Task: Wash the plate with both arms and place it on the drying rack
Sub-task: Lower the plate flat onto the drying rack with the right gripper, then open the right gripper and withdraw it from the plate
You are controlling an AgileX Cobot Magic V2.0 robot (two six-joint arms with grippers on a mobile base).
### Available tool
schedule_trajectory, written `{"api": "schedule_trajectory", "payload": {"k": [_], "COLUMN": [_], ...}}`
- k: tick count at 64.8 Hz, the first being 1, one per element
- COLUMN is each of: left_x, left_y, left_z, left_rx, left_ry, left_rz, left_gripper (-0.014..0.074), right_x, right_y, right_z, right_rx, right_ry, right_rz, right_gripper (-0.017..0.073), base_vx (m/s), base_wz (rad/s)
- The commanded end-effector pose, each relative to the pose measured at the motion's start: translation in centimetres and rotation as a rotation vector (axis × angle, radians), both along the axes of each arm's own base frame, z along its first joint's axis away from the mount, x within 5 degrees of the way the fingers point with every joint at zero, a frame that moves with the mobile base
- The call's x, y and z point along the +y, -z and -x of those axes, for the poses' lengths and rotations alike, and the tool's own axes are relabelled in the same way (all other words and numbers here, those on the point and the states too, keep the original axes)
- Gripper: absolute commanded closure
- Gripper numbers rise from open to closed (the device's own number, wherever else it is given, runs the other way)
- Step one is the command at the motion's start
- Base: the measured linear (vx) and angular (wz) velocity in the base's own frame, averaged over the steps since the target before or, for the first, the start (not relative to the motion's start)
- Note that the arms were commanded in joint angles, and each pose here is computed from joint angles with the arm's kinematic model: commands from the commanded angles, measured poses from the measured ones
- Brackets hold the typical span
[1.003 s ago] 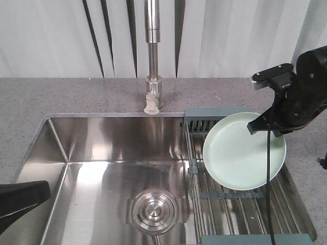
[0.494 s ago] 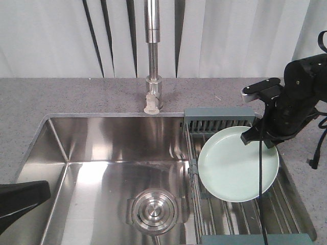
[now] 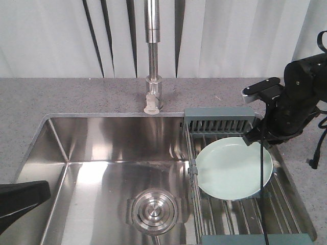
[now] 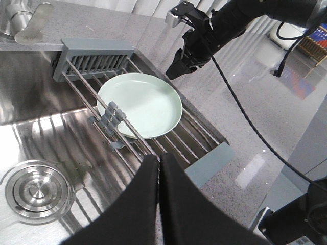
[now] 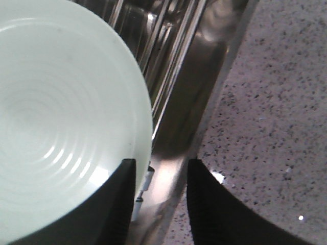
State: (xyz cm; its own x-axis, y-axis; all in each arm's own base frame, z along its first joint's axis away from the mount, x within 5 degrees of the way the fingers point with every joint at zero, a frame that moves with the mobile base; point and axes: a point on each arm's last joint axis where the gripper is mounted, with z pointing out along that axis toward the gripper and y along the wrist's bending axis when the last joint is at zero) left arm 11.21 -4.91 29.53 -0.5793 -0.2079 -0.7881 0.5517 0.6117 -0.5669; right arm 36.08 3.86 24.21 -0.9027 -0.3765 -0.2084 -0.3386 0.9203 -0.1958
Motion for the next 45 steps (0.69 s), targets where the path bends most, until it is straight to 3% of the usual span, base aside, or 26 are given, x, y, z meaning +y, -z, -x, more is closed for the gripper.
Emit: {"api": "schedule_trajectory", "payload": {"k": [1, 9, 22, 38, 45], "left_x": [-0.6, -0.6, -0.6, -0.6, -0.6], "left_y": [-0.5, -0.5, -0.5, -0.5, -0.5], "left_z": [1.0, 1.0, 1.0, 1.0, 0.9], "left_rx": [0.009, 0.009, 0.009, 0.009, 0.008], "left_ry": [0.126, 0.126, 0.126, 0.126, 0.122], "left_rz": [-0.009, -0.009, -0.009, -0.009, -0.01], "left_gripper": [0.0599, 0.0599, 0.0599, 0.0599, 0.0599], "right_x": [-0.7, -1.0, -1.0, -0.6, -0.1], "right_y": [-2.7, -3.8, -7.7, -14.2, -16.8], "right_z": [0.0, 0.3, 1.8, 6.6, 9.6], "right_rx": [-0.106, -0.147, -0.297, -0.492, -0.564], "right_ry": [0.001, 0.0, -0.004, -0.039, -0.094], "right_rz": [0.045, 0.071, 0.034, -0.105, -0.21], "right_gripper": [0.0249, 0.0249, 0.0309, 0.0572, 0.057], "base_vx": [0.0, 0.0, 0.0, 0.0, 0.0], "base_wz": [0.0, 0.0, 0.0, 0.0, 0.0]}}
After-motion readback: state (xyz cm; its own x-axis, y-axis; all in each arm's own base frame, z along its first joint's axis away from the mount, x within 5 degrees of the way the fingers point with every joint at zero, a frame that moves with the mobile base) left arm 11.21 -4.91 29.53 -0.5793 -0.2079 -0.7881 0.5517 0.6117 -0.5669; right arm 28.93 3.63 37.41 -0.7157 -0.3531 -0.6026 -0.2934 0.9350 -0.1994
